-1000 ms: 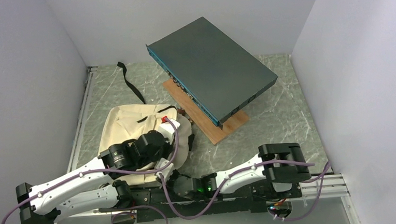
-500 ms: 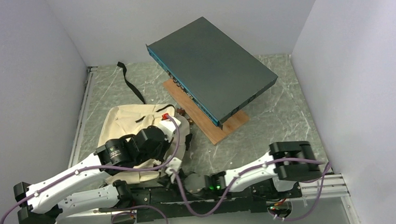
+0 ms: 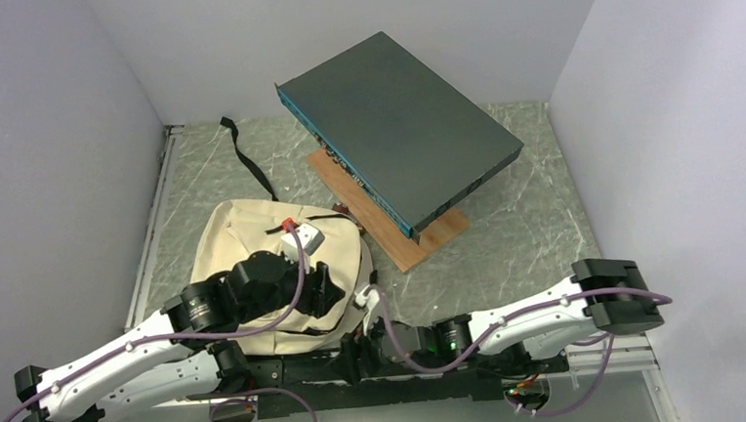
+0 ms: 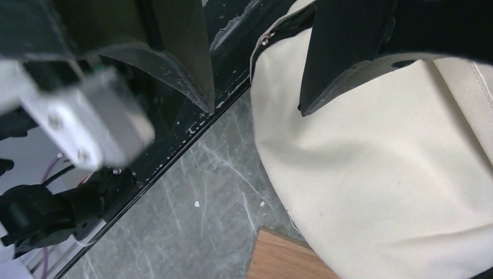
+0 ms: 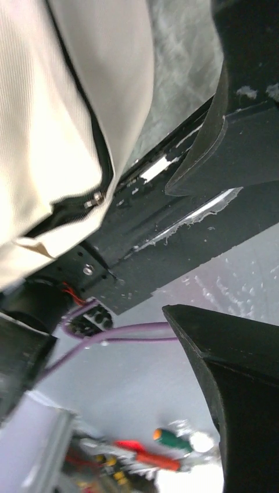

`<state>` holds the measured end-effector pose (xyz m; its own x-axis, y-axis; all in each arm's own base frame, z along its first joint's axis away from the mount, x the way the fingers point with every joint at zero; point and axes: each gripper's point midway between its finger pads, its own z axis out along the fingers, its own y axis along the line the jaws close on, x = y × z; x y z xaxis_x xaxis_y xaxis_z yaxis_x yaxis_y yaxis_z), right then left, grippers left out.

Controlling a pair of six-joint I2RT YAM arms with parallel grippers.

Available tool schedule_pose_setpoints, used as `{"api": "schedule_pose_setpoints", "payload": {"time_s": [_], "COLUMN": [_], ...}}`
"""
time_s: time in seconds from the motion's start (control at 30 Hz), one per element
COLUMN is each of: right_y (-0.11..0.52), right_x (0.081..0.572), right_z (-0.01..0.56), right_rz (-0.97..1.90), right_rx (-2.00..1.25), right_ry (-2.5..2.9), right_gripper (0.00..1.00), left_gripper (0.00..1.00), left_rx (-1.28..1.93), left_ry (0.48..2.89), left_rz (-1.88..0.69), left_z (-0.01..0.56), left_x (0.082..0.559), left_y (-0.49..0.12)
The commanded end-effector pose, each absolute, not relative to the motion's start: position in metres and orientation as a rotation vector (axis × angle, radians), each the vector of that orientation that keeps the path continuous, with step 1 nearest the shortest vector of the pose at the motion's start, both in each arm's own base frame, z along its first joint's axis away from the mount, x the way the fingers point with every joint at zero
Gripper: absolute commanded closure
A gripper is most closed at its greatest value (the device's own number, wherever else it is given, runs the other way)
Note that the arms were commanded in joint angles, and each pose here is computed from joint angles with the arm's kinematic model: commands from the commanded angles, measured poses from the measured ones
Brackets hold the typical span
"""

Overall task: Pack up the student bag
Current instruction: Zip the student bag at the center of the board.

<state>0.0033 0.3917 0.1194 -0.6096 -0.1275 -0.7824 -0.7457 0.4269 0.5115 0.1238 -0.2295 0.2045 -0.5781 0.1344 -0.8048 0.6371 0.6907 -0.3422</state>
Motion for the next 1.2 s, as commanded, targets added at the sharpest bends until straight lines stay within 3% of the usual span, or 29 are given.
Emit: {"api": "schedule_pose_setpoints", "payload": {"time_s": [0.0,0.13,0.27,0.5,0.7,0.83,1.1,1.17], "right_y": [0.365,0.336,0.34,0.36,0.383,0.401,0.398,0.397], "right_x": [0.035,0.054,0.066,0.093,0.101,0.097,0.094,0.094], "right_z": [0.135,0.125,0.129,0.139,0.138,0.128,0.114,0.116], "right_rz": [1.06,1.038,1.154,1.216,1.2,1.19,1.242,1.259], "right_rx": [-0.296,0.118,0.26,0.301,0.23,0.174,0.192,0.188], "right_ry": [2.213,2.293,2.264,2.249,2.259,2.3,2.313,2.305], "right_gripper": [0.28,0.22,0.17,0.17,0.22,0.35,0.97,1.0], "left_gripper": [0.38,0.36,0.38,0.48,0.47,0.46,0.43,0.43], "left_rx": [0.478,0.404,0.346,0.279,0.283,0.292,0.31,0.329], "left_ry": [2.073,2.105,2.183,2.325,2.417,2.483,2.542,2.531], "left_rz": [-0.885,-0.907,-0.994,-1.04,-0.936,-0.914,-0.838,-0.86], "left_z": [0.224,0.216,0.191,0.147,0.127,0.114,0.092,0.093], "left_x": [0.117,0.108,0.092,0.075,0.069,0.063,0.066,0.066], "left_y": [-0.219,-0.201,-0.199,-0.199,-0.183,-0.182,-0.186,-0.191]}}
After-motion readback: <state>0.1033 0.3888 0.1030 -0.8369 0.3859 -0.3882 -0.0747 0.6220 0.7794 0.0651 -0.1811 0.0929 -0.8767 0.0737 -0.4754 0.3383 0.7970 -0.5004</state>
